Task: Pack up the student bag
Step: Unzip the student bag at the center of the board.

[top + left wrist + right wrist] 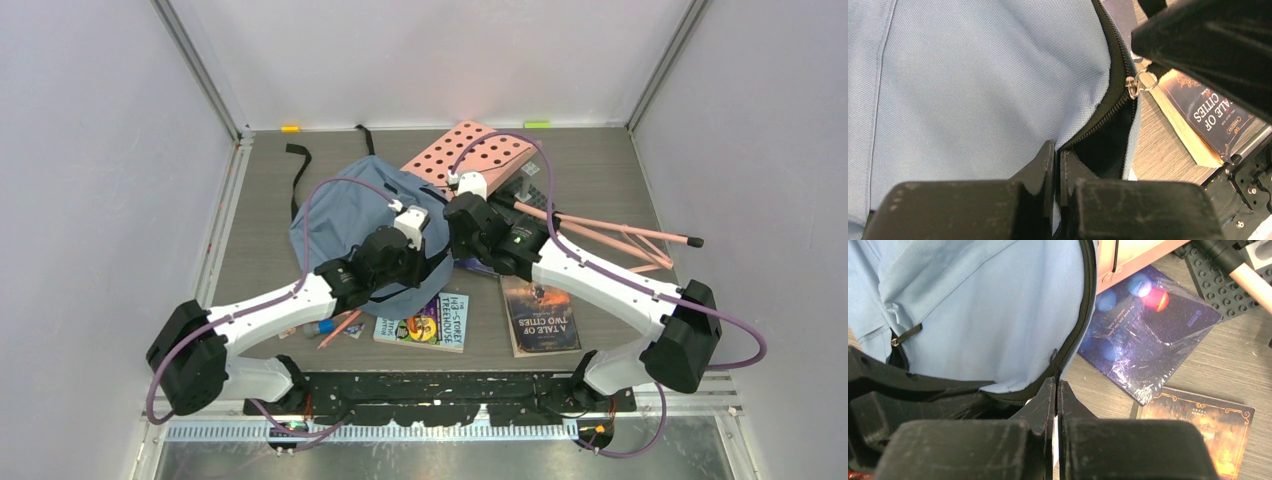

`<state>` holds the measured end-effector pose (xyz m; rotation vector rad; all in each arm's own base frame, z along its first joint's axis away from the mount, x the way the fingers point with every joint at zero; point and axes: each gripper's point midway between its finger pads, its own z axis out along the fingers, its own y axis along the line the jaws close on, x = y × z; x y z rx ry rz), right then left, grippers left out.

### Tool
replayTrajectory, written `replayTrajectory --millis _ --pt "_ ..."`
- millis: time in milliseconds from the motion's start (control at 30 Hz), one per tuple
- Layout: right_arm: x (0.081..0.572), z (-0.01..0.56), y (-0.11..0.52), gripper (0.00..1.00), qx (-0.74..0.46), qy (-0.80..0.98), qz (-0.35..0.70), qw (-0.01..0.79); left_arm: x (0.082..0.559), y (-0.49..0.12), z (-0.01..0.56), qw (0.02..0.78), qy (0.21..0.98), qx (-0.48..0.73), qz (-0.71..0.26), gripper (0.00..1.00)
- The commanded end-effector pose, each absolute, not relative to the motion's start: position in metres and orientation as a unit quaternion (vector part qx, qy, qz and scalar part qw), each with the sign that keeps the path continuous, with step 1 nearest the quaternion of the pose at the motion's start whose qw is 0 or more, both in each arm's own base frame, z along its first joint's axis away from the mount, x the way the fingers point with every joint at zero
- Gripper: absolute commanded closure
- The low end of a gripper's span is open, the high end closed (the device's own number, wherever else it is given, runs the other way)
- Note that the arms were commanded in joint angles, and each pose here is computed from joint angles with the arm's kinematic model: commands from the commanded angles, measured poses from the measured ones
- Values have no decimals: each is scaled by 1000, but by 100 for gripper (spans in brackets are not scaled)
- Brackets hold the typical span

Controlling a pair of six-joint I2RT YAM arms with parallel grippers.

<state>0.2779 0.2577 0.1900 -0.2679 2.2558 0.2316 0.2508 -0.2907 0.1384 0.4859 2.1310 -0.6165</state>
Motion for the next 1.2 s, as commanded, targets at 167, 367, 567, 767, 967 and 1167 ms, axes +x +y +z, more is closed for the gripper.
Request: replayTrajectory --millis 167,367,567,767,967,1167 --pt "317 224 250 100 -101 879 67 462 221 -250 123 379 876 223 -195 100" --pt "338 225 245 100 -96 879 63 463 211 -232 125 376 882 222 -180 100" --pt "358 223 244 100 -98 878 61 465 200 -224 126 369 881 231 -184 100" --pt "379 219 251 100 -116 872 64 470 189 -212 120 354 885 249 -171 100" --pt "398 212 274 100 -144 869 82 467 183 -207 116 341 890 255 -165 100" --pt "403 212 304 100 -168 869 130 447 194 -218 133 367 881 232 -186 99"
